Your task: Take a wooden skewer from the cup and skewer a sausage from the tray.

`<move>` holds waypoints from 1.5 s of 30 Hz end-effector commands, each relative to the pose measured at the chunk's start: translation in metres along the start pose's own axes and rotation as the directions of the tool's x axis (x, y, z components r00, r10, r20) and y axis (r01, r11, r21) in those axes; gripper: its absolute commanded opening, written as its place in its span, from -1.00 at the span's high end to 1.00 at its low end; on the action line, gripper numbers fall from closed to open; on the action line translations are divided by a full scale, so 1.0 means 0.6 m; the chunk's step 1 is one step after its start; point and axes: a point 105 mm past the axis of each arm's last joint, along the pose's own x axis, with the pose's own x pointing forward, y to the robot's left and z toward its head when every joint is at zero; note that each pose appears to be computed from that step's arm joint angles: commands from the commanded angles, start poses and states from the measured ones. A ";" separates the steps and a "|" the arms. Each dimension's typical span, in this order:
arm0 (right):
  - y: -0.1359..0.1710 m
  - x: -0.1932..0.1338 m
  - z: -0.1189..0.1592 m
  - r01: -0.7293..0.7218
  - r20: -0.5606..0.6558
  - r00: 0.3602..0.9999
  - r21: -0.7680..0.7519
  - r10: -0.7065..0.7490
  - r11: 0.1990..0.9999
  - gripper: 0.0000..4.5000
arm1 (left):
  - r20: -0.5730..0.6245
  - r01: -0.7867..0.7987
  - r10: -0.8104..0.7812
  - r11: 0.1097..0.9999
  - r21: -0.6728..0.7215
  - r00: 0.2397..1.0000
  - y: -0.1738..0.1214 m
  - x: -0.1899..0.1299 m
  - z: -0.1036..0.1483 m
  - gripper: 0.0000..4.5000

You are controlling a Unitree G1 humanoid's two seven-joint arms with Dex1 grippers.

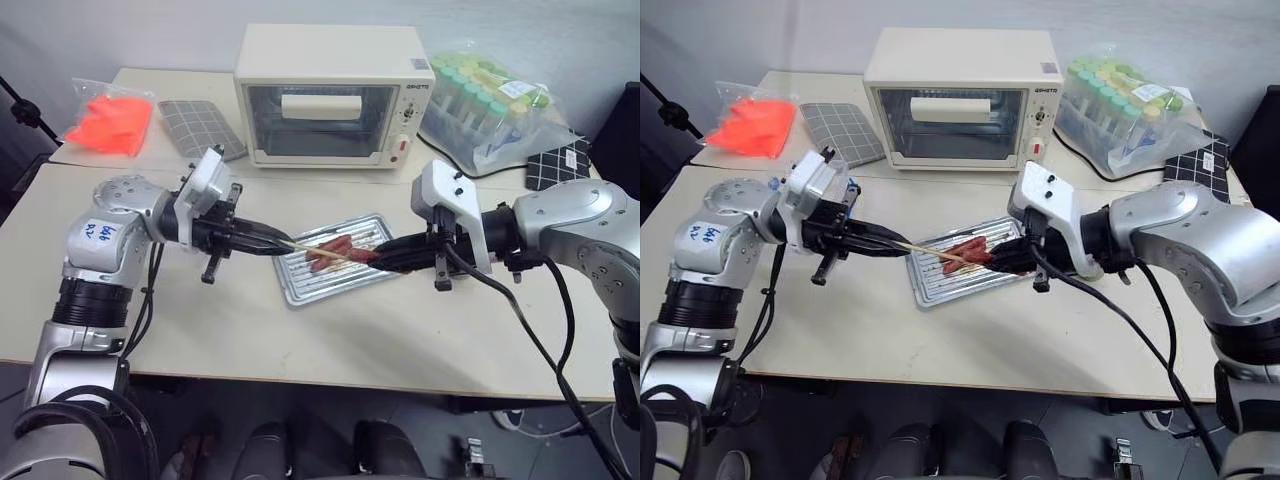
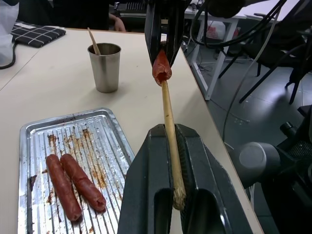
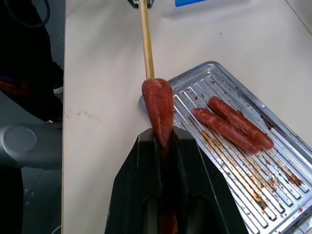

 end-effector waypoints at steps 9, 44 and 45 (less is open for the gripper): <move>0.023 0.018 0.018 -0.062 0.011 0.998 -0.075 0.063 0.995 0.91 | 0.011 0.094 -0.095 0.992 0.079 0.995 0.003 0.027 0.036 1.00; 0.023 0.004 -0.007 -0.033 -0.010 0.999 -0.044 0.033 0.998 0.91 | 0.003 0.036 -0.037 0.995 0.089 0.999 -0.001 0.003 0.031 1.00; 0.025 0.006 -0.006 -0.037 -0.008 0.999 -0.047 0.037 0.998 0.91 | 0.008 0.042 -0.042 0.995 0.090 0.999 -0.001 0.008 0.031 1.00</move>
